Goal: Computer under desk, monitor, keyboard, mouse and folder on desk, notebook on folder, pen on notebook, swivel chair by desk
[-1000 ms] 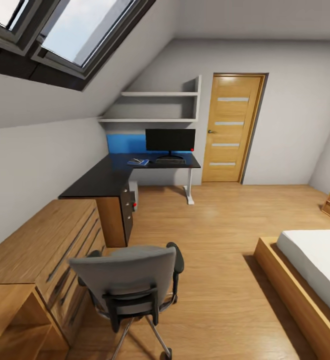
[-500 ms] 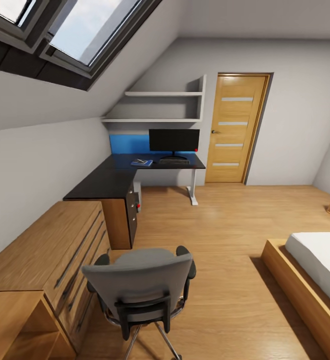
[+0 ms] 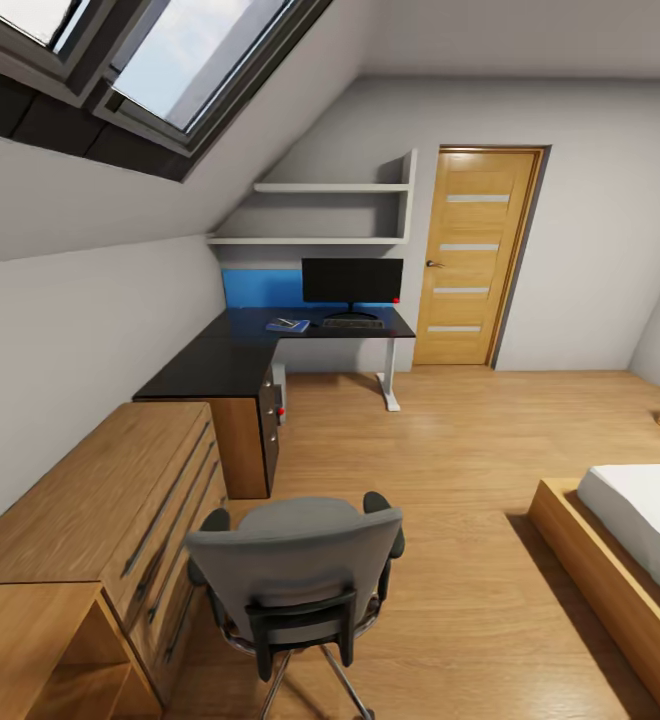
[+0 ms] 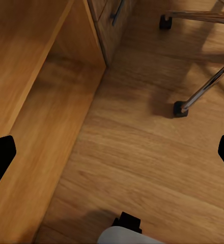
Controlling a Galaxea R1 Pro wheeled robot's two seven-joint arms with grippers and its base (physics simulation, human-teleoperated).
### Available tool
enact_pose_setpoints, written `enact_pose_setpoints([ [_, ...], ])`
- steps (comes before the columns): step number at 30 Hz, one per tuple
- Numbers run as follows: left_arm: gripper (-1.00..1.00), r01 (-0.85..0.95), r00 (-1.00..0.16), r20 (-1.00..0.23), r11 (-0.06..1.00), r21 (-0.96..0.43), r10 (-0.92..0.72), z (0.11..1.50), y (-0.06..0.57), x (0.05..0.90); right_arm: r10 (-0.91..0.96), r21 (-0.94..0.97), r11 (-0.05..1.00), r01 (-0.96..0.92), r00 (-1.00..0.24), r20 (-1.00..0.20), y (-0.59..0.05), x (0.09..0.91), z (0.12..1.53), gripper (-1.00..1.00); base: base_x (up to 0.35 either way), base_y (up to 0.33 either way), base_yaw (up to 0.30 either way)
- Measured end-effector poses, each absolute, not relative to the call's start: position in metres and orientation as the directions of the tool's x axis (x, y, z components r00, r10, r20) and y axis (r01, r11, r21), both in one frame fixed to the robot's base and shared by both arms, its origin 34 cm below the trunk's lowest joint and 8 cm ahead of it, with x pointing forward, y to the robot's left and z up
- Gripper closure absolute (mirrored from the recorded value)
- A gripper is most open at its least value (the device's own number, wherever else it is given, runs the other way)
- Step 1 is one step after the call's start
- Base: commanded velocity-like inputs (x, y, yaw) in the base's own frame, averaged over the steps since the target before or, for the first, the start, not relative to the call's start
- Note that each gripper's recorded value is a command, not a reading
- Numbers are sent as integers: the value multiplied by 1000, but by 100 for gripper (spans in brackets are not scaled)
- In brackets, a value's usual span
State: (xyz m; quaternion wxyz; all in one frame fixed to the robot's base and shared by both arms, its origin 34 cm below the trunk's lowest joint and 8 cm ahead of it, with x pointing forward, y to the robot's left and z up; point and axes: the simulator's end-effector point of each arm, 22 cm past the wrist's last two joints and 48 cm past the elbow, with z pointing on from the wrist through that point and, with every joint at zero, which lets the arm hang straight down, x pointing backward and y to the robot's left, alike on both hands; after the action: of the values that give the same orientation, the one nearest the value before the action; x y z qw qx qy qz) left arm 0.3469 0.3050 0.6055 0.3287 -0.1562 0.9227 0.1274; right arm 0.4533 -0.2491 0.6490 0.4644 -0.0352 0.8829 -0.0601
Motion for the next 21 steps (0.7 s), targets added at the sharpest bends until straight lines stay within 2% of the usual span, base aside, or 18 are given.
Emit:
enact_pose_setpoints([
  [7, -100, -372, -735, -646, 919, 132, -204, 606, 305, 347, -118, -139, 990, -6, -566, -816, -249, 454, 649, -100, 0, 159, 0],
  [15, -100, -372, -735, -647, 919, 132, -204, 606, 305, 347, -119, -139, 990, -8, -566, -816, -249, 453, 649, -100, 0, 47, 0],
  [21, -100, -372, -734, -647, 919, 131, -205, 606, 304, 347, -119, -139, 990, -9, -566, -816, -249, 453, 649, -100, 0, 183, 0],
])
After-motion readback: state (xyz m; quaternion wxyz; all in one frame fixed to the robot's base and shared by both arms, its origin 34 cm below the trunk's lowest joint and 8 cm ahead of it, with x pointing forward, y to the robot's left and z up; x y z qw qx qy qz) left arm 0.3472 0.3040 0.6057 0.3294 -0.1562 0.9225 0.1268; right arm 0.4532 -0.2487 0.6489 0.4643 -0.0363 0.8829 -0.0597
